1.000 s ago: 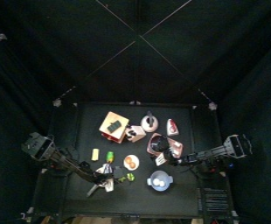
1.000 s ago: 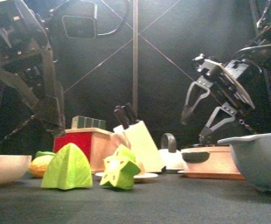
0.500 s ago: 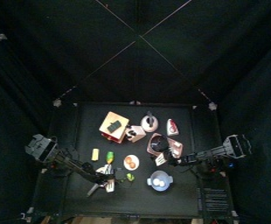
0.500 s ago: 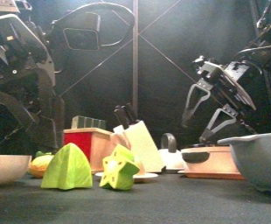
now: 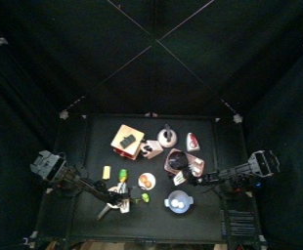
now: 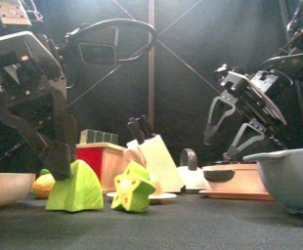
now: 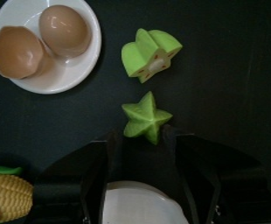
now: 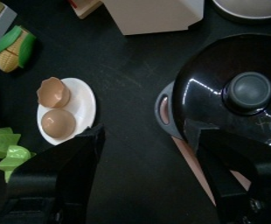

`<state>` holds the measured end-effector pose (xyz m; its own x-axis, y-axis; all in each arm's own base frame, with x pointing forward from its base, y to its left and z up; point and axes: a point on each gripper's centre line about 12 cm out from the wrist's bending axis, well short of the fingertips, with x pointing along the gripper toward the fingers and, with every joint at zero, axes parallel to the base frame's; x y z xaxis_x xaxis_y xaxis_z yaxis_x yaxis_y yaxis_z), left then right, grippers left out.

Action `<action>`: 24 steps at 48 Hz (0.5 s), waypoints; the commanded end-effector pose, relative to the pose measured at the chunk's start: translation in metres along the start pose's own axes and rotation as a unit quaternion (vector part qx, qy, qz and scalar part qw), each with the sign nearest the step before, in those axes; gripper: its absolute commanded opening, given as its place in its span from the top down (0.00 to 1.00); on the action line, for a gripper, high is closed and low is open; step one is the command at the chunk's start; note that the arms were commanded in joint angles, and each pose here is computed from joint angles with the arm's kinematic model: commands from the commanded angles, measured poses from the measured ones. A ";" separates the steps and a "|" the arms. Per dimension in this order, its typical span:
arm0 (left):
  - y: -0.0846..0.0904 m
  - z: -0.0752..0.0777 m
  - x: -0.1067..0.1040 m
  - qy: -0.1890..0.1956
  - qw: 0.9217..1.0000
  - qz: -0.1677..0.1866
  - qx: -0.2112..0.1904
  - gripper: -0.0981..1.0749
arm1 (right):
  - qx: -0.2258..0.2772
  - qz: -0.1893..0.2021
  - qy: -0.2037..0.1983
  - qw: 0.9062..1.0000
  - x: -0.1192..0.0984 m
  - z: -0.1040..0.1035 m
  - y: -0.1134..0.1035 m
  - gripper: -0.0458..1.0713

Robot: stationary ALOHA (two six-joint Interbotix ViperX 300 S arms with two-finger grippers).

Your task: Grab starfruit top

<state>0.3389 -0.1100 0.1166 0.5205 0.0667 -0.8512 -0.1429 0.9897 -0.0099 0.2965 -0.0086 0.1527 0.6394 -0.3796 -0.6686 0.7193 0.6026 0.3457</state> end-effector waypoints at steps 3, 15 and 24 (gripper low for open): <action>-0.005 0.010 -0.001 -0.014 1.000 -0.014 -0.003 0.19 | 0.006 0.010 -0.007 1.000 -0.003 0.006 0.006 0.05; -0.005 0.009 0.002 -0.012 1.000 -0.017 -0.002 0.19 | 0.004 0.007 -0.006 1.000 -0.001 0.005 0.006 0.05; -0.006 0.009 0.005 -0.014 1.000 -0.022 -0.002 0.20 | 0.005 0.004 -0.003 1.000 0.000 0.003 0.005 0.05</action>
<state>0.3419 -0.1122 0.1086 0.5218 0.0415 -0.8521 -0.1276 0.9914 -0.0299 0.2972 -0.0085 0.1500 0.6328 -0.3805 -0.6744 0.7222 0.6041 0.3368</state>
